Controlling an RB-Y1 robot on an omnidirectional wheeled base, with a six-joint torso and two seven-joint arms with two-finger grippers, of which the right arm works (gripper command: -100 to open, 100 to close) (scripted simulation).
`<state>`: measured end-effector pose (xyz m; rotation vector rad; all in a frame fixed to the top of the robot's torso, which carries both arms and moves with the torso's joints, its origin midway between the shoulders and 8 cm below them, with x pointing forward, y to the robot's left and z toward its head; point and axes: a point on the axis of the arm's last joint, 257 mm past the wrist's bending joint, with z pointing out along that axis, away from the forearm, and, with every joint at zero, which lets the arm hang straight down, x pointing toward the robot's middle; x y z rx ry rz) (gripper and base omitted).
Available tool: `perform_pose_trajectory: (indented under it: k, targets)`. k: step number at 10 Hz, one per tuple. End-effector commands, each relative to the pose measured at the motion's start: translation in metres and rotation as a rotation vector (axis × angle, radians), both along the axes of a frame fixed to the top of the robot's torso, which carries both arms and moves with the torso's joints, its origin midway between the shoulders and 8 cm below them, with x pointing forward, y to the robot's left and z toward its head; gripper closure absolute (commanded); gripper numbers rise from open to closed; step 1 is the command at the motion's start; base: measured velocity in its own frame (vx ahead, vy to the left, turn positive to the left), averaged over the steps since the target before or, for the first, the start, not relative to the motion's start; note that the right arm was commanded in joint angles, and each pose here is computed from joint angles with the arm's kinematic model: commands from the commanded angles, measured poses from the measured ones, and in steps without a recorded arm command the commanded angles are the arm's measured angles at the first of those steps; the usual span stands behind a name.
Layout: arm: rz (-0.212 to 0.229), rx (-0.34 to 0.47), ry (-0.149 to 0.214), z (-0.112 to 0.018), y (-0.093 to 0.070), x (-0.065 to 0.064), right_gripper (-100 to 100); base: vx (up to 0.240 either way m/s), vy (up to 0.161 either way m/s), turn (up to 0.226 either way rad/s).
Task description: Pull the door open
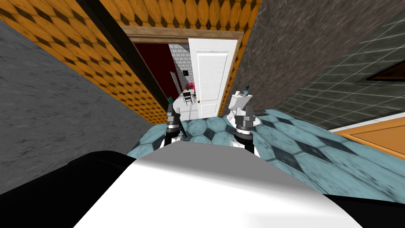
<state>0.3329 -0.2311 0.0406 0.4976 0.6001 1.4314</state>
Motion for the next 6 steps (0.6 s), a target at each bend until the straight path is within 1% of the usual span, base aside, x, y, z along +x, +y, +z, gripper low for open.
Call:
perform_pose_trajectory:
  k: [1,4,6]
  targets:
    - [-0.013,-0.026,0.016,-0.009,0.003,0.006,-100,-0.006,0.111,-0.027]
    - [-0.036,-0.071,0.044,-0.025,0.007,0.018,-100,0.066,0.007,0.015]
    - [-0.056,-0.108,0.066,-0.038,0.01,0.026,-100,0.06,0.027,0.001]
